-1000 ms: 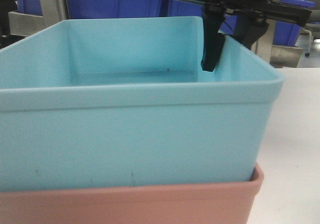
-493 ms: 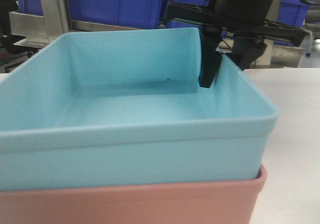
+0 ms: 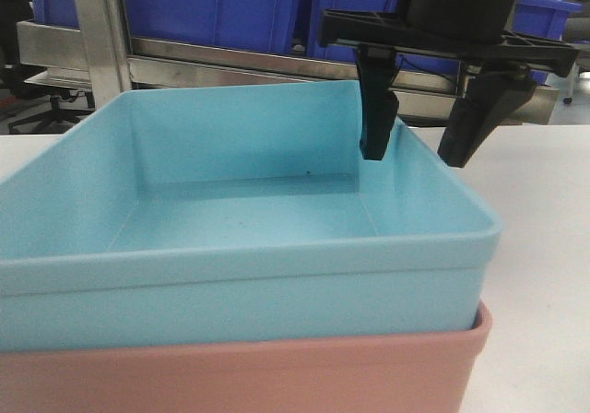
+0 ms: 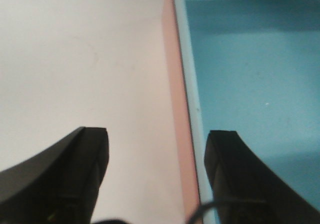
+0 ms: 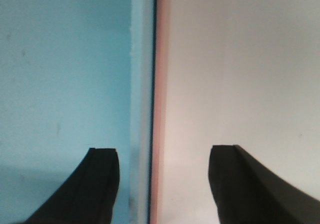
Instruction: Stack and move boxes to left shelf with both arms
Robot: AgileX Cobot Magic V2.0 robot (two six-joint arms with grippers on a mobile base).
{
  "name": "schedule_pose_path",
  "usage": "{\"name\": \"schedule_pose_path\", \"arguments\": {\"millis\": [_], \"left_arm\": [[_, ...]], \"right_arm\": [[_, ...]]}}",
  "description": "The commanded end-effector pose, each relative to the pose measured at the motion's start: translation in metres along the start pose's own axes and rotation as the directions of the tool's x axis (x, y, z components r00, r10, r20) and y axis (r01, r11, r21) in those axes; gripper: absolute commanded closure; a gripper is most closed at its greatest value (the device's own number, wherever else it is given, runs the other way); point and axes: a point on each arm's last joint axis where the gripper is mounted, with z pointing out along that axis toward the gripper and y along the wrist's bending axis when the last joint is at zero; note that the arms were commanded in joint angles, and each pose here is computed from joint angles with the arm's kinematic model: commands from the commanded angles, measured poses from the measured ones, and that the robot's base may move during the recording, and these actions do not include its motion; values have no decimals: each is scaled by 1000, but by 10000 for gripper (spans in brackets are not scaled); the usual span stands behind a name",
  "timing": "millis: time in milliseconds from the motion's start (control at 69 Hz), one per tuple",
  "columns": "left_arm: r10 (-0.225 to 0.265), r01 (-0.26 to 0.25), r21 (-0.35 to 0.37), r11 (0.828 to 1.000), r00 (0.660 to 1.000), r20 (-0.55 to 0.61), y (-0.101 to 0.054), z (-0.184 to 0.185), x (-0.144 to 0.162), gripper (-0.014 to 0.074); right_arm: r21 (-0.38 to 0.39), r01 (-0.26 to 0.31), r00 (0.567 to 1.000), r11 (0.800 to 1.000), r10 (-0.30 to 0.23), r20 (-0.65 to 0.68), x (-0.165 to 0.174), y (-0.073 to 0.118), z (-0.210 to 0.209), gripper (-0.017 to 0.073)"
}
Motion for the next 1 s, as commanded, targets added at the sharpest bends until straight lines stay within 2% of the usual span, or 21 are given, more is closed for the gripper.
{"name": "schedule_pose_path", "arguments": {"millis": [0,130,246,304,478,986], "left_arm": [[-12,11,9,1000,1000,21,-12,-6,-16,260],[-56,56,1,998,998,-24,-26,10,-24,260],[-65,64,-19,998,995,-79,-33,27,-23,260],[-87,84,-38,996,991,-105,-33,36,-22,260],[-106,96,-68,993,982,-156,-34,56,-22,260],[-137,116,-94,989,956,-259,-31,89,-1,260]], "right_arm": [[-23,5,997,1000,-4,75,-3,3,-27,80],[17,-16,998,1000,15,63,-1,0,-28,80],[25,-17,997,1000,15,71,0,1,-28,80],[19,-13,997,1000,11,73,1,5,-27,80],[12,4,997,1000,-5,78,5,13,-25,80],[62,4,1000,998,-4,-2,3,12,10,83]]}}
